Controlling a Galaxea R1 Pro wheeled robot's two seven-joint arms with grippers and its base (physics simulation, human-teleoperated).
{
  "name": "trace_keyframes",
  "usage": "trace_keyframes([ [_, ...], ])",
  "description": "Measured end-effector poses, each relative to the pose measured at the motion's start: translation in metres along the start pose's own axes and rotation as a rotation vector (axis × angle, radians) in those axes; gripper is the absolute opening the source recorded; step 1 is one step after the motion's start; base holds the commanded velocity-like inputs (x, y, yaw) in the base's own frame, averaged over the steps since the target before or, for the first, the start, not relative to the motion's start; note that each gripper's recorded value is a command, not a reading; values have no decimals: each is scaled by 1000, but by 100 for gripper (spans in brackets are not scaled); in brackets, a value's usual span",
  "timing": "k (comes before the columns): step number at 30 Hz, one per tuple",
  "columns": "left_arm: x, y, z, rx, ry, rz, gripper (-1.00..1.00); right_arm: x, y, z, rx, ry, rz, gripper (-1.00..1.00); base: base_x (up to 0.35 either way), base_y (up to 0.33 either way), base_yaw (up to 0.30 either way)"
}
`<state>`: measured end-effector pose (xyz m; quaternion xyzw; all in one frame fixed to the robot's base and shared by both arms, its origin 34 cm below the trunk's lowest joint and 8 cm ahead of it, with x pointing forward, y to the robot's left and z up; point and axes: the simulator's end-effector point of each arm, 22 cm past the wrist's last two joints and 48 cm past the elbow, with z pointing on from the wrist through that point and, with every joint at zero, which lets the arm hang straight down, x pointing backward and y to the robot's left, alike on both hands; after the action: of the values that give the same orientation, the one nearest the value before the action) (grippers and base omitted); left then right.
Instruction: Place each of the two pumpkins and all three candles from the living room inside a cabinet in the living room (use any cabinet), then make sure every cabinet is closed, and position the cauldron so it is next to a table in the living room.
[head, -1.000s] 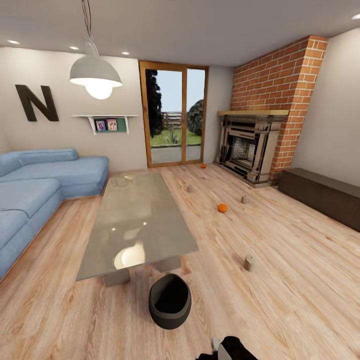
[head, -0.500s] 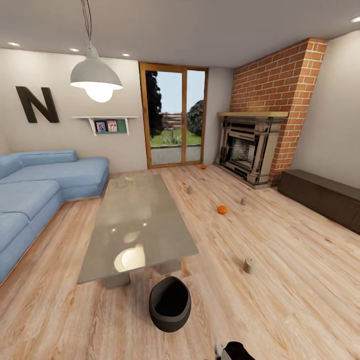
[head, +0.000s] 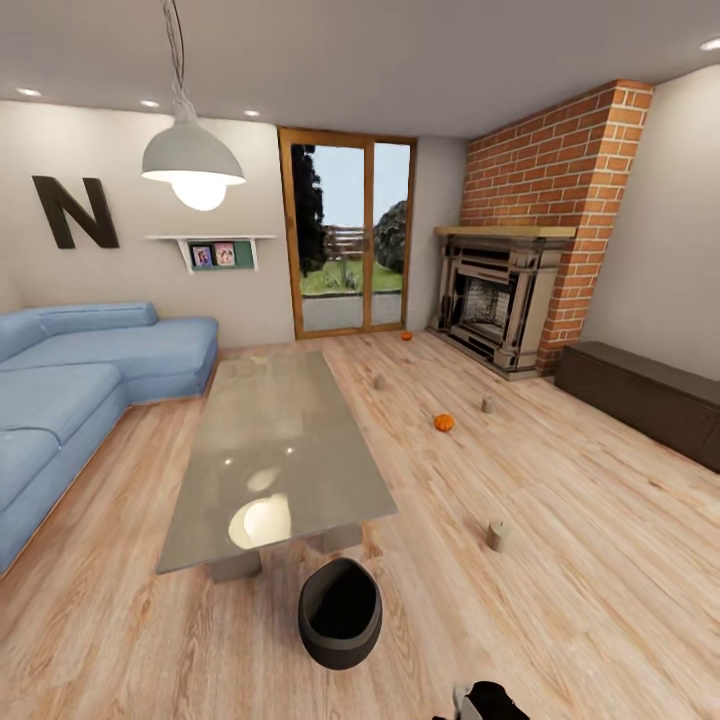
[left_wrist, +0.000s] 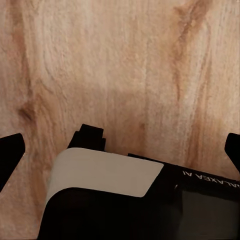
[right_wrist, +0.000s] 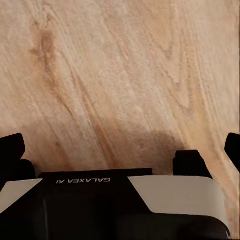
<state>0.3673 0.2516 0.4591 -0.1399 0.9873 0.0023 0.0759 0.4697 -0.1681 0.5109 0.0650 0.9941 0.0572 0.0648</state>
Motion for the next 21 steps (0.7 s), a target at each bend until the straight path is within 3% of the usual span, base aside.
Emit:
trace_keyframes([
  [2, -4, 6, -4, -23, -9, 0, 100, -3, -5, -3, 10, -7, 2, 100, 0, 0, 0],
  [4, -19, 12, -9, -39, -53, -4, 100, -9, -8, -7, 15, -32, 4, 100, 0, 0, 0],
  [13, -51, 14, -28, -49, -177, -11, 100, -19, -14, -22, 37, -63, -2, 100, 0, 0, 0],
  [21, -42, 15, -35, -58, -185, 29, 100, -23, -24, -34, 54, -72, 2, 100, 0, 0, 0],
])
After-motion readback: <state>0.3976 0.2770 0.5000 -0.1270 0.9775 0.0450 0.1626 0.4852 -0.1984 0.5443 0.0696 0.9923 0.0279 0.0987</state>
